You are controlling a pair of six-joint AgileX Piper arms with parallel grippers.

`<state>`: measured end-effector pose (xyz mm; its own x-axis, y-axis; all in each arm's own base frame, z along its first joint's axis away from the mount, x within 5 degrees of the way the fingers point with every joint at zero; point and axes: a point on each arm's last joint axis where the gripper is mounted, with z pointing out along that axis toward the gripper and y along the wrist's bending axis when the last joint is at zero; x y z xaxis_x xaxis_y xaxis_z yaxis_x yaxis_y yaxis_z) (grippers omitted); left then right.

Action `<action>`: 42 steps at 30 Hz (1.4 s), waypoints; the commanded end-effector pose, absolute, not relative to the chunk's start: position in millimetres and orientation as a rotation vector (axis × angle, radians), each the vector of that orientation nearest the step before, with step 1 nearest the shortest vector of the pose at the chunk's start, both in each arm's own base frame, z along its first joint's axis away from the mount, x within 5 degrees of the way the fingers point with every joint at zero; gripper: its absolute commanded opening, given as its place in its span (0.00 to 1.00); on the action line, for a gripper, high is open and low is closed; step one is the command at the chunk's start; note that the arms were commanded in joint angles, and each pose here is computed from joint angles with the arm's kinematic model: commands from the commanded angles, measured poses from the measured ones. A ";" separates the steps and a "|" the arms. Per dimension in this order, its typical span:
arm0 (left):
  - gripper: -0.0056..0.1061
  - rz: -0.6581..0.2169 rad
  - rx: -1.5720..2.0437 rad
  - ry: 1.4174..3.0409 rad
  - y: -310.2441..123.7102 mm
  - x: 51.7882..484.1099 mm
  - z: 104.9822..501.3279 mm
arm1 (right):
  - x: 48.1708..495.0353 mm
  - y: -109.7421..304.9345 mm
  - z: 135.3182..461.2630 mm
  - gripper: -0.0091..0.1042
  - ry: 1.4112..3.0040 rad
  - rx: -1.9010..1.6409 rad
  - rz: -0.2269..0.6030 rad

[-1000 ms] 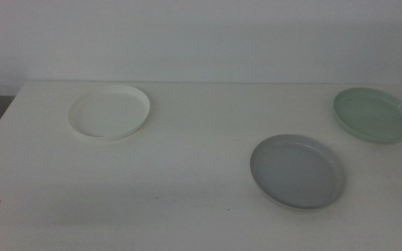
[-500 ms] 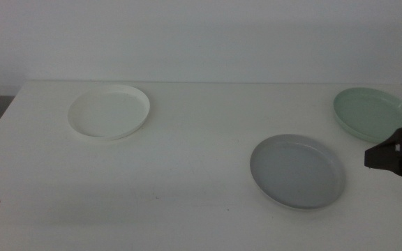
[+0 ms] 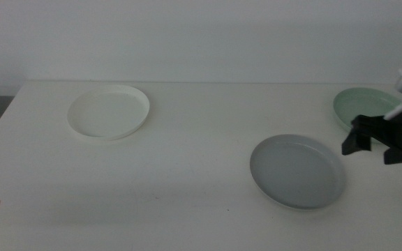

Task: Stack the three bowls on top of each other.

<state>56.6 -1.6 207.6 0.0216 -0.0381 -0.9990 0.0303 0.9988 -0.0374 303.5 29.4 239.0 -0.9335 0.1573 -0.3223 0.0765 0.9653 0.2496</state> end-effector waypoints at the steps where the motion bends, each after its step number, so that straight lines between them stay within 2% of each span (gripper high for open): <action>1: 0.89 -0.060 -0.014 1.533 -1.6 56.4 208.7 | 321.7 30.1 231.3 0.90 2.794 0.167 0.319; 5: 0.89 -0.060 -0.014 1.533 -1.6 56.4 208.7 | 346.2 33.7 214.7 0.84 2.827 0.201 0.306; 11: 0.89 -0.060 -0.014 1.533 -1.6 56.4 208.8 | 364.7 37.7 182.8 0.59 2.900 0.220 0.303; 17: 0.89 -0.060 -0.014 1.533 -1.6 56.4 208.8 | 369.3 37.1 161.5 0.58 2.943 0.224 0.282; 20: 0.89 -0.060 -0.014 1.533 -1.6 56.4 208.8 | 370.1 37.1 151.6 0.54 2.970 0.230 0.278; 22: 0.89 -0.060 -0.014 1.533 -1.6 56.4 208.8 | 370.6 37.1 147.9 0.47 2.978 0.232 0.277; 25: 0.89 -0.060 -0.014 1.533 -1.6 56.4 208.8 | 371.4 37.1 144.0 0.28 2.982 0.234 0.275; 27: 0.89 -0.060 -0.014 1.533 -1.6 56.4 208.8 | 372.3 37.1 144.8 0.16 2.976 0.234 0.275; 29: 0.89 -0.060 -0.014 1.533 -1.6 56.4 208.8 | 373.0 36.1 145.6 0.07 2.977 0.216 0.257; 30: 0.89 -0.060 -0.014 1.533 -1.6 56.4 208.8 | 372.9 35.6 146.4 0.06 2.975 0.207 0.248; 35: 0.89 -0.060 -0.014 1.533 -1.6 56.4 208.8 | 377.0 39.9 176.2 0.06 2.933 0.212 0.264; 42: 0.89 -0.060 -0.014 1.533 -1.6 56.4 208.8 | 390.7 76.1 229.0 0.06 2.916 0.093 0.301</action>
